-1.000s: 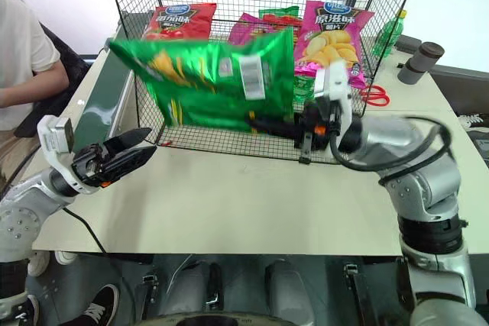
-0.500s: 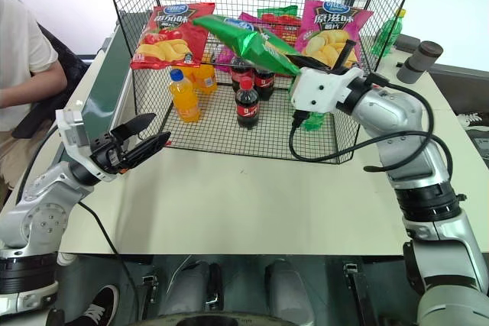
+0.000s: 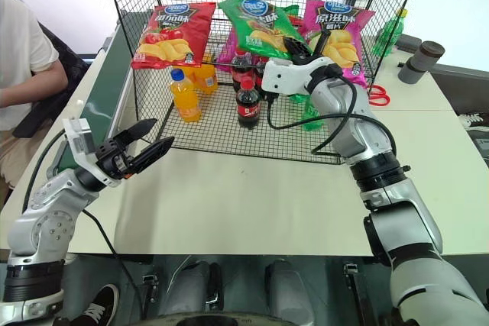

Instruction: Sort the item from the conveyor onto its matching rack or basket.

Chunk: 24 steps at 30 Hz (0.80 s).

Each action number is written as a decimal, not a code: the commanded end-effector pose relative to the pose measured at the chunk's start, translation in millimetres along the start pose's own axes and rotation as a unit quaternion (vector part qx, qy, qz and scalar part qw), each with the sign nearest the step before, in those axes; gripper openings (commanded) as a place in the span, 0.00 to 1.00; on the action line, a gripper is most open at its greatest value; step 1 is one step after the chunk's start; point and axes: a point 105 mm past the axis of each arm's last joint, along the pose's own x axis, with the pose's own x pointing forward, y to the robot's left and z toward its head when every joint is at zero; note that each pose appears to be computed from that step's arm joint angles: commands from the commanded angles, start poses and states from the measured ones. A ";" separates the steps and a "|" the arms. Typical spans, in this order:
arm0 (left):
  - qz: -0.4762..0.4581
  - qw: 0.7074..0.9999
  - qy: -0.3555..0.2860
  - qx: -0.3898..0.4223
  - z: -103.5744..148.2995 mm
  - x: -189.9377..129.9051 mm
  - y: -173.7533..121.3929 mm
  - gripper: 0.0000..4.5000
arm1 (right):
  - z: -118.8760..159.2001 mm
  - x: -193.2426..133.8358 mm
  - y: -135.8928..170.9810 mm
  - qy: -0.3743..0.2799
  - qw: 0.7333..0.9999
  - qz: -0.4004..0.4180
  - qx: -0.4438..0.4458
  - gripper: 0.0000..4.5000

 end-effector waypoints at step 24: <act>0.008 0.999 -0.006 0.036 3.1 4.6 -3.8 1.00 | 52.7 13.6 -16.1 -0.055 0.988 0.004 0.141 0.80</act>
